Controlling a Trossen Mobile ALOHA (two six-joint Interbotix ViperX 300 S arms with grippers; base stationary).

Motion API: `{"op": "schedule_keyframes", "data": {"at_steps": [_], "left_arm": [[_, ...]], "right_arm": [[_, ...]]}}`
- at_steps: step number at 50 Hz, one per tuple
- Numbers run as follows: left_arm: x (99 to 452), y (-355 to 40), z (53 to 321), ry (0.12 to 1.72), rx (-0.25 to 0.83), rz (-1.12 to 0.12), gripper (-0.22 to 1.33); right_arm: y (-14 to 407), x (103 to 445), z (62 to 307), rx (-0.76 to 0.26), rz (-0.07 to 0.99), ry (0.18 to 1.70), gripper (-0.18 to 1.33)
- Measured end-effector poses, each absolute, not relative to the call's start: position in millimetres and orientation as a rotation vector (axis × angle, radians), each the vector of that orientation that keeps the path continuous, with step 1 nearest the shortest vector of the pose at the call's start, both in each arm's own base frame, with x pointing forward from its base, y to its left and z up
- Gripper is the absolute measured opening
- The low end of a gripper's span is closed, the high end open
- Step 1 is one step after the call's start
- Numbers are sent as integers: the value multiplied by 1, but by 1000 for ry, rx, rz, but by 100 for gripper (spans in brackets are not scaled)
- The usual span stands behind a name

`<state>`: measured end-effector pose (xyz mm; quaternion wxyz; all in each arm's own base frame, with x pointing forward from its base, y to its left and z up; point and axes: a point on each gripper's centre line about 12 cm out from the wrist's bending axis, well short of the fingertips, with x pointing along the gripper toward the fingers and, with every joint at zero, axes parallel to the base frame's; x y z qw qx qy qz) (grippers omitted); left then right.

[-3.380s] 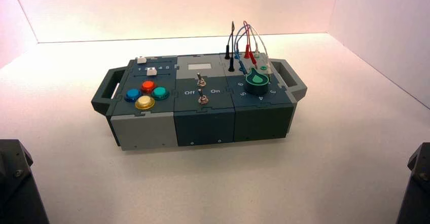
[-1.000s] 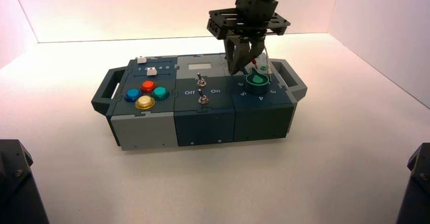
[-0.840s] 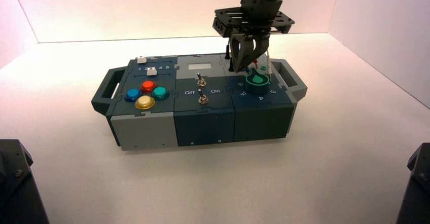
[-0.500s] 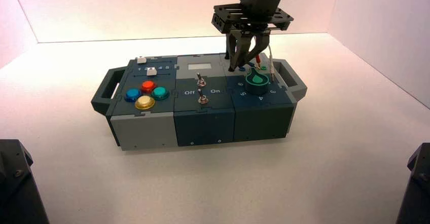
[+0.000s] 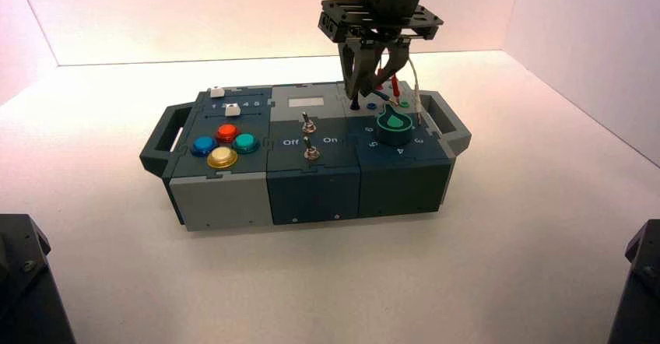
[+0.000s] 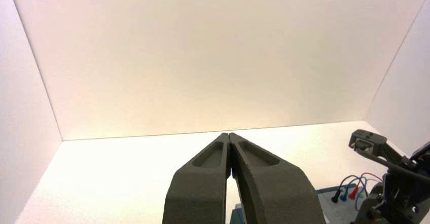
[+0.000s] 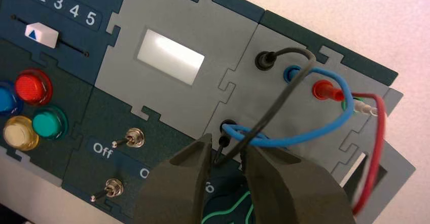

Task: Pull the black wire.

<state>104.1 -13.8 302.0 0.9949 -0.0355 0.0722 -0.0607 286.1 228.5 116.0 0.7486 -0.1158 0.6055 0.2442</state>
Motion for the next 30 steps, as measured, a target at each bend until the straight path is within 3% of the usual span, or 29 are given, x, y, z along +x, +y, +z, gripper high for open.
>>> {"op": "schedule_keyframes", "data": {"at_steps": [12,30], "left_arm": [[104,-14,302,145,-71,-123,-16],[104,-14,302,145,-71,-122,-16]], "right_arm": [[231,289,109,-257,529,1342,80],[235,295,104,-262,529,1345,80]]}}
